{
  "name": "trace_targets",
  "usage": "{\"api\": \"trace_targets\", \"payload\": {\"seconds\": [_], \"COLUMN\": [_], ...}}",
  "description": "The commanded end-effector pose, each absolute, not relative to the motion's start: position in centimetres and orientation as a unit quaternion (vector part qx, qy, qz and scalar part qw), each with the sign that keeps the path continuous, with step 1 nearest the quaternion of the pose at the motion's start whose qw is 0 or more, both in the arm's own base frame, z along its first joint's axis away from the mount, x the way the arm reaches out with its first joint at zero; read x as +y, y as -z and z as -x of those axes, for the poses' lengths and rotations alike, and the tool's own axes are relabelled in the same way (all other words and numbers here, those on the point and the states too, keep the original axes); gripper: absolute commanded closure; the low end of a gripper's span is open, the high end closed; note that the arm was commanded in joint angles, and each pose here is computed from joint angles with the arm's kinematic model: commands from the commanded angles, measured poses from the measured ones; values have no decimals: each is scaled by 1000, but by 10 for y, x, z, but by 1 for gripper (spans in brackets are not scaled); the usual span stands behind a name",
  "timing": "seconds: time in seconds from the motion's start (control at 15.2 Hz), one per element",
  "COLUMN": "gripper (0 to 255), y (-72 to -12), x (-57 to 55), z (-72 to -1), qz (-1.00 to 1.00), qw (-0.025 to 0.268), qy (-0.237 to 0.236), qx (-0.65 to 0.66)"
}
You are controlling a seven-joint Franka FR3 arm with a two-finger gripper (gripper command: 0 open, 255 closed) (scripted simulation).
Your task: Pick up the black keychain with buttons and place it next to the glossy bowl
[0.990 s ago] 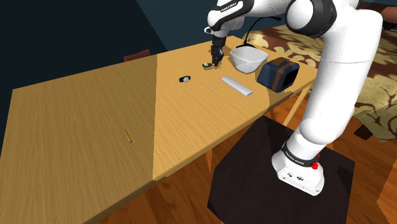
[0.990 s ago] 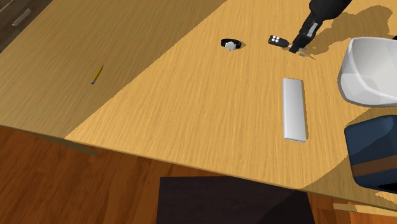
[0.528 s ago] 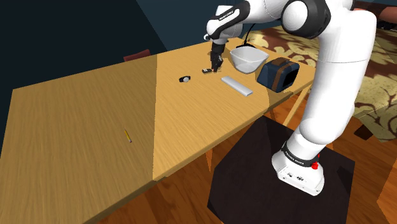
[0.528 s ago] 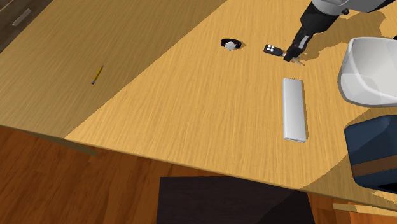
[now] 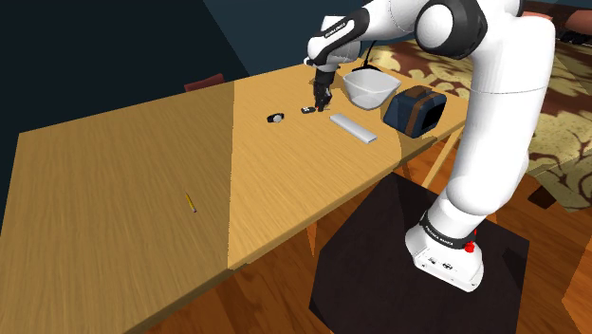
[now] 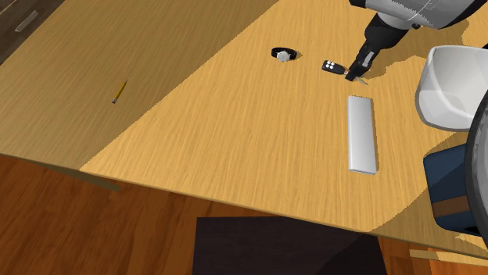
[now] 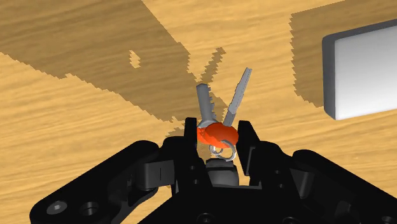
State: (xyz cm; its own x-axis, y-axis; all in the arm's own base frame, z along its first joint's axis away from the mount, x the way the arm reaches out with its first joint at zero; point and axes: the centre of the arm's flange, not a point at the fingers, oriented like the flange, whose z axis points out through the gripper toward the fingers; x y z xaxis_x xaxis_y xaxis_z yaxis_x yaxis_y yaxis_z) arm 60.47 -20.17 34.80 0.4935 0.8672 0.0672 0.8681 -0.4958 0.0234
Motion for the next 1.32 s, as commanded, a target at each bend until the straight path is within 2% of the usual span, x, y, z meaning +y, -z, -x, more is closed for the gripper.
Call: {"api": "trace_targets", "payload": {"seconds": [0.0, 0.13, 0.2, 0.53, 0.79, 1.25], "gripper": [255, 255, 0, 0, 0, 0], "y": [-348, -348, -348, -348, -398, -398], "x": [-202, -202, -202, -202, -204, -204], "z": [-605, -605, -605, -605, -602, -602], "qz": [864, 864, 864, 864, 864, 864], "qw": [7, 7, 7, 7, 7, 7], "qy": [35, 35, 35, 35, 35, 35], "qx": [-502, -502, -502, -502, -502, -502]}}
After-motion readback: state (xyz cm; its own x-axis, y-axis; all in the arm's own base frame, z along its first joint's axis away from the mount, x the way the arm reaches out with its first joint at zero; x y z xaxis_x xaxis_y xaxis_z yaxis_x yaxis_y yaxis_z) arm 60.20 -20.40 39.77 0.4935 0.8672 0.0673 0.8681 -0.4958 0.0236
